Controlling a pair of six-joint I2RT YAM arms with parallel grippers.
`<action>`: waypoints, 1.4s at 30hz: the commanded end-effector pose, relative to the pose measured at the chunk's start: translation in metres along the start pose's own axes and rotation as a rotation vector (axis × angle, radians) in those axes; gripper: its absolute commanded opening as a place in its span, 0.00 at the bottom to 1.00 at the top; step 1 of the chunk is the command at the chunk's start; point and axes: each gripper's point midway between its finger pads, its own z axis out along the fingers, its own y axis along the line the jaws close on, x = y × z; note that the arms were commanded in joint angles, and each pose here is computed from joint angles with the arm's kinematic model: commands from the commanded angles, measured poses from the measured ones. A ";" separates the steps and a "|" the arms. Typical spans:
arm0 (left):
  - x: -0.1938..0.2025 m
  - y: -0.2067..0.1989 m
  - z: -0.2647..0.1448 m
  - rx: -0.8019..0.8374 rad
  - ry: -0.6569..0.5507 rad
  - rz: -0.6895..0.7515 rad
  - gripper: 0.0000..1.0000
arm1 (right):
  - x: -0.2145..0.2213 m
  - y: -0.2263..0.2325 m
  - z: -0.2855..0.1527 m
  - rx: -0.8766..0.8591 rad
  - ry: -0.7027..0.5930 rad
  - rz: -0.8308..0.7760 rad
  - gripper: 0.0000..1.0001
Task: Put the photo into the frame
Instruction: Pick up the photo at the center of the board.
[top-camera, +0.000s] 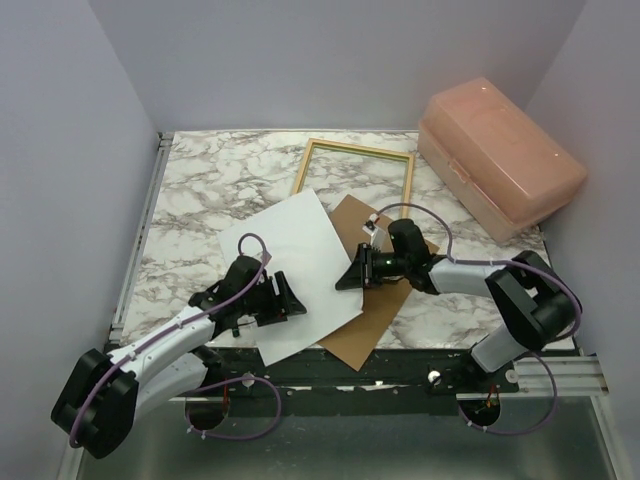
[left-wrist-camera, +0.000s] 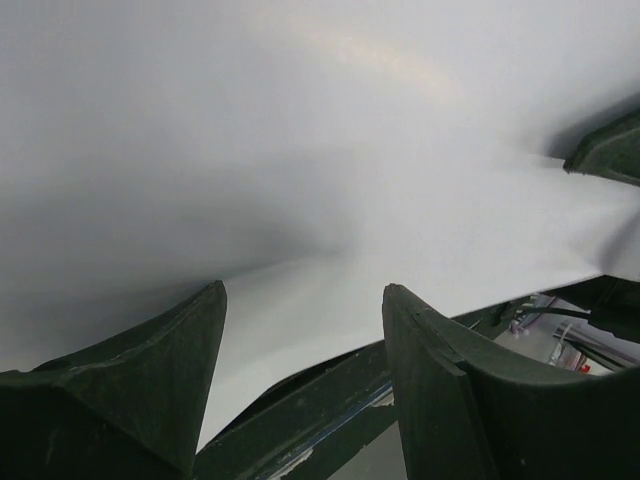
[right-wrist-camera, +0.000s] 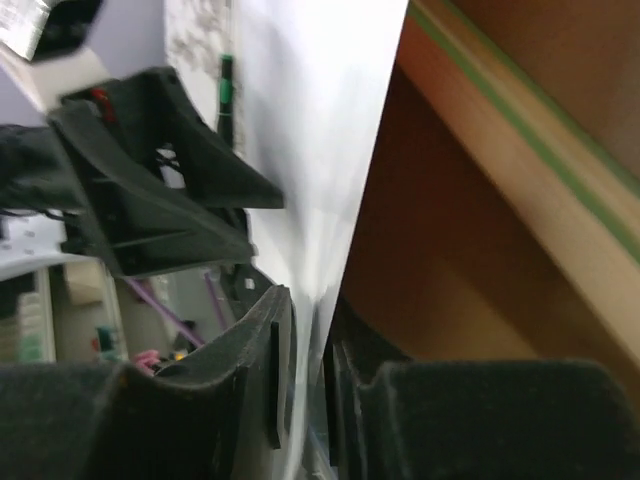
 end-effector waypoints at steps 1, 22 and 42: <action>-0.005 -0.002 -0.007 -0.003 -0.019 0.032 0.66 | -0.022 0.032 -0.016 -0.024 -0.074 -0.029 0.16; -0.086 -0.042 -0.046 -0.140 -0.187 0.209 0.94 | -0.097 0.114 -0.177 0.392 -0.597 -0.165 0.00; -0.193 0.013 0.025 -0.553 -0.142 0.154 0.63 | -0.082 0.125 -0.243 0.511 -0.724 -0.155 0.00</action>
